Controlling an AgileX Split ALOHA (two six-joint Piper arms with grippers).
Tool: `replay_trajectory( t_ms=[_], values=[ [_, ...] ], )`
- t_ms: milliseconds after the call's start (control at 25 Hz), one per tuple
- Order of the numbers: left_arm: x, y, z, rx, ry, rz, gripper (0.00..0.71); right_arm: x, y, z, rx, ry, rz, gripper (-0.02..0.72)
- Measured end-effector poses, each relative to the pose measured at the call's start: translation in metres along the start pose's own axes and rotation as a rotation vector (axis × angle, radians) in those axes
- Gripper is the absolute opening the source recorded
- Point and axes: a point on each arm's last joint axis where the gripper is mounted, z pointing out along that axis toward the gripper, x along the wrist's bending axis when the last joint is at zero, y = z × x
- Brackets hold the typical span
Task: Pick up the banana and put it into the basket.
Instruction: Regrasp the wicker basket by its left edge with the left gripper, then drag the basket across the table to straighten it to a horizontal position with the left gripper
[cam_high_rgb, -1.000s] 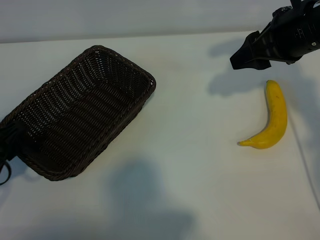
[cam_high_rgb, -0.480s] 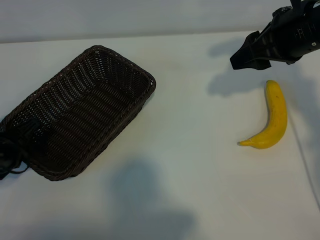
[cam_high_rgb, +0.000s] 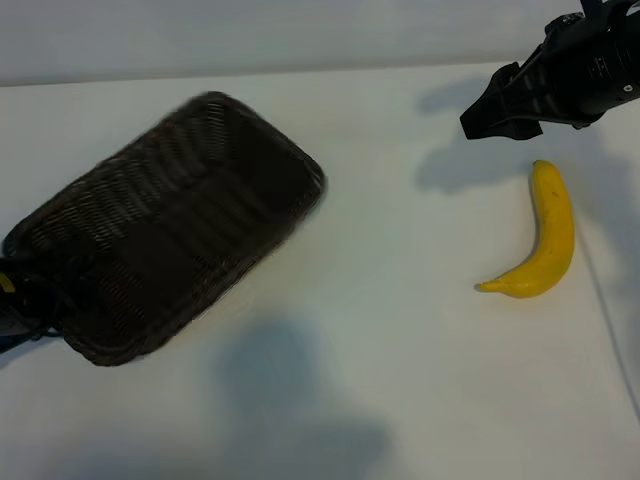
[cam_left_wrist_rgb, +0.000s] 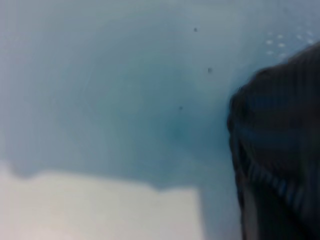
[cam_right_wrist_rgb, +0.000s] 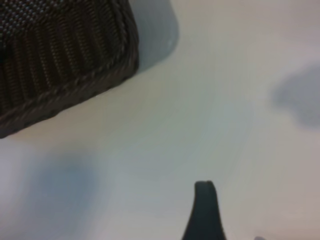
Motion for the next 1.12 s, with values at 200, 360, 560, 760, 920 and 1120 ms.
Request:
replay_trajectory(
  t_ms=[200, 360, 560, 760, 920, 1120],
  values=[
    [0.000, 0.000, 0.001, 0.001, 0.000, 0.003, 0.153, 0.000, 0.000, 0.000, 0.000, -0.001, 0.001, 0.565],
    [-0.005, 0.005, -0.001, -0.003, -0.001, 0.046, 0.153, 0.000, 0.000, 0.000, 0.000, -0.001, 0.001, 0.562],
    [-0.027, 0.025, -0.011, 0.006, -0.001, 0.202, 0.153, 0.000, 0.000, 0.000, 0.000, -0.001, 0.001, 0.562],
    [-0.063, 0.042, -0.026, 0.067, -0.133, 0.382, 0.153, 0.000, 0.000, 0.000, -0.003, -0.002, 0.001, 0.562],
    [-0.095, 0.055, -0.028, 0.095, -0.285, 0.465, 0.153, 0.000, 0.000, 0.000, -0.004, -0.003, 0.000, 0.562],
    [-0.116, 0.062, -0.001, 0.195, -0.347, 0.540, 0.153, -0.001, 0.000, 0.000, -0.005, -0.003, 0.000, 0.562]
  ],
)
